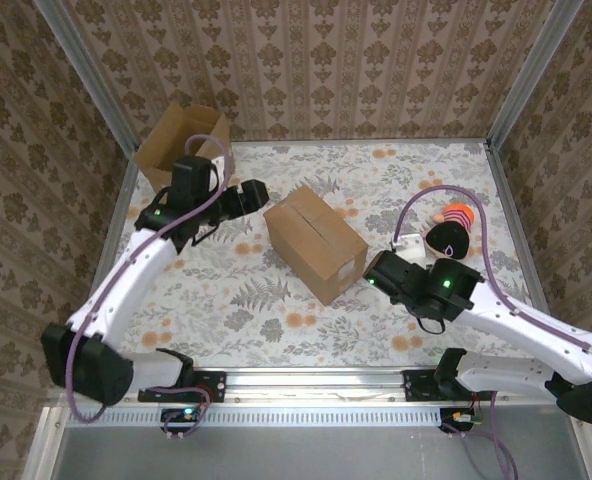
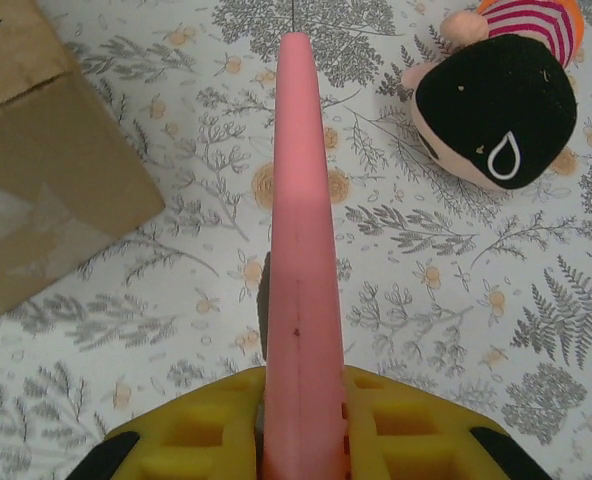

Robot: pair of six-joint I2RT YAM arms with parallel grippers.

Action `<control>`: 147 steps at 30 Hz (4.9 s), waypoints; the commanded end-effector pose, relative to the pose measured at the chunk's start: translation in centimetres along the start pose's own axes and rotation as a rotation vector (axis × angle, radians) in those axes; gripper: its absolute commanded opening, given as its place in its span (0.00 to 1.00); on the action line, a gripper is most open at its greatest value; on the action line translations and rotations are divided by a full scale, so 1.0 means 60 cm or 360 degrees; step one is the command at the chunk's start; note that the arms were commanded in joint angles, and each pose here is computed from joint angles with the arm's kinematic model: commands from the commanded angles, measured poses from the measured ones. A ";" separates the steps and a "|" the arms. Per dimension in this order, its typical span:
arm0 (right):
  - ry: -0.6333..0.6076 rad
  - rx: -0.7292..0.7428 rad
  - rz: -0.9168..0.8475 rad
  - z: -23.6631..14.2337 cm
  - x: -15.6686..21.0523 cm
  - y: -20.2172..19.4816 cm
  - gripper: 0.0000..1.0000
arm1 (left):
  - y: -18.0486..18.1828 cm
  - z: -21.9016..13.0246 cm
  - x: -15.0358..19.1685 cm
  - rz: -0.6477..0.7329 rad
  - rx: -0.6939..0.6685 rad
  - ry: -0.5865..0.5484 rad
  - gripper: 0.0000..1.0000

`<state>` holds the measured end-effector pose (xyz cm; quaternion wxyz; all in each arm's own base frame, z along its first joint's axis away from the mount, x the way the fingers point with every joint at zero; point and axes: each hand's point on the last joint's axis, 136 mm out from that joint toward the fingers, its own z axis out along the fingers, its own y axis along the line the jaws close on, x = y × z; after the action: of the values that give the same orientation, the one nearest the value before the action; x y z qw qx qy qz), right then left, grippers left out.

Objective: Unpack the express box

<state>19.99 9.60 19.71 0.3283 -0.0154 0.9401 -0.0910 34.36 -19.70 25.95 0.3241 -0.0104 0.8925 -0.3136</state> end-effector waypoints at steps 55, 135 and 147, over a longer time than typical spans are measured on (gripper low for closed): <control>0.0091 -0.0238 0.0283 0.205 -0.172 0.122 0.00 | 0.205 0.071 0.051 0.0076 -0.0652 0.0212 0.94; 0.0229 -0.1173 0.0483 -0.061 -0.016 0.035 0.00 | 0.084 0.167 0.141 0.0597 -0.0405 -0.0146 1.00; 0.0183 -0.1304 0.0755 -0.034 -0.043 0.060 0.00 | 0.101 0.173 0.165 0.0618 -0.0462 -0.0114 1.00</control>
<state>19.92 12.98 21.14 0.2383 0.0625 0.9120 0.3281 36.34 -24.76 16.93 0.4856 0.0755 0.8522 -0.1795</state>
